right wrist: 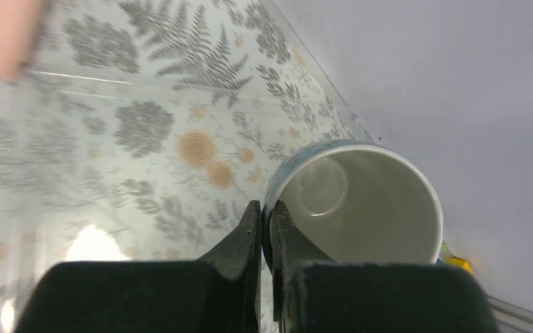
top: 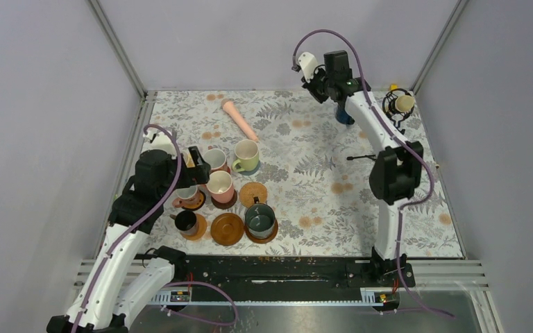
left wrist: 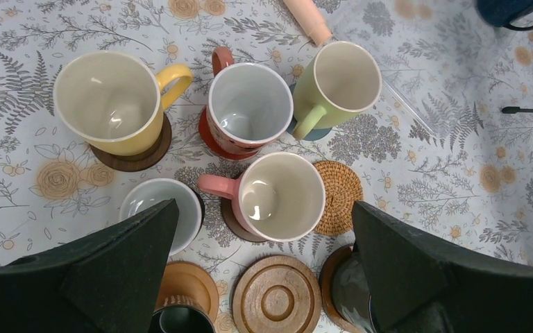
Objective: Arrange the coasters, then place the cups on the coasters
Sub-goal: Pick up the cup from the tray.
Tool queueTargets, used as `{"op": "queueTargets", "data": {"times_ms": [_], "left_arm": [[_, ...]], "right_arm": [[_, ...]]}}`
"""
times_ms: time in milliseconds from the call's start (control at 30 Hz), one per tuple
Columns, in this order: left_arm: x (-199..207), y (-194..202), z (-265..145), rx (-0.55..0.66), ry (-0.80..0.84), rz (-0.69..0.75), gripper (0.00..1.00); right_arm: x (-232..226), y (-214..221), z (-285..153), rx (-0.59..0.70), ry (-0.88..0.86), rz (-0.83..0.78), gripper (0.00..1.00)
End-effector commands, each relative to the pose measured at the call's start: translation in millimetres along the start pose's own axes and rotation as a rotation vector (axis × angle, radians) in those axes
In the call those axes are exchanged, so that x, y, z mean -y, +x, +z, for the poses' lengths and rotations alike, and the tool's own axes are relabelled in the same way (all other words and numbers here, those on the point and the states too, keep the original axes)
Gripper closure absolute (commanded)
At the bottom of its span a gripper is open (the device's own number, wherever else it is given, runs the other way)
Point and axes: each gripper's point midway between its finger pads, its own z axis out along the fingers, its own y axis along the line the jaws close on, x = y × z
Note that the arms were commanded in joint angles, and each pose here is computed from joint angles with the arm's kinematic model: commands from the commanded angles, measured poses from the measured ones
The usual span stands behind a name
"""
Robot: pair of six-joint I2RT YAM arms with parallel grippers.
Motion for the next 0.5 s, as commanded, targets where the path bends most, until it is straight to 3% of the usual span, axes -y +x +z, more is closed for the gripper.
{"op": "queueTargets", "data": {"times_ms": [0, 133, 467], "left_arm": [[2.8, -31.5, -12.2, 0.115, 0.009, -0.006, 0.01], [-3.2, -36.8, -19.4, 0.152, -0.013, -0.019, 0.01], [-9.4, -44.4, -28.3, 0.2, -0.032, -0.051, 0.01]], "right_arm": [[-22.3, -94.9, -83.1, 0.236, 0.057, 0.029, 1.0], [-64.1, -103.6, -110.1, 0.265, 0.073, 0.086, 1.0], [-177.4, -103.7, -155.1, 0.241, -0.061, 0.446, 1.0]]}}
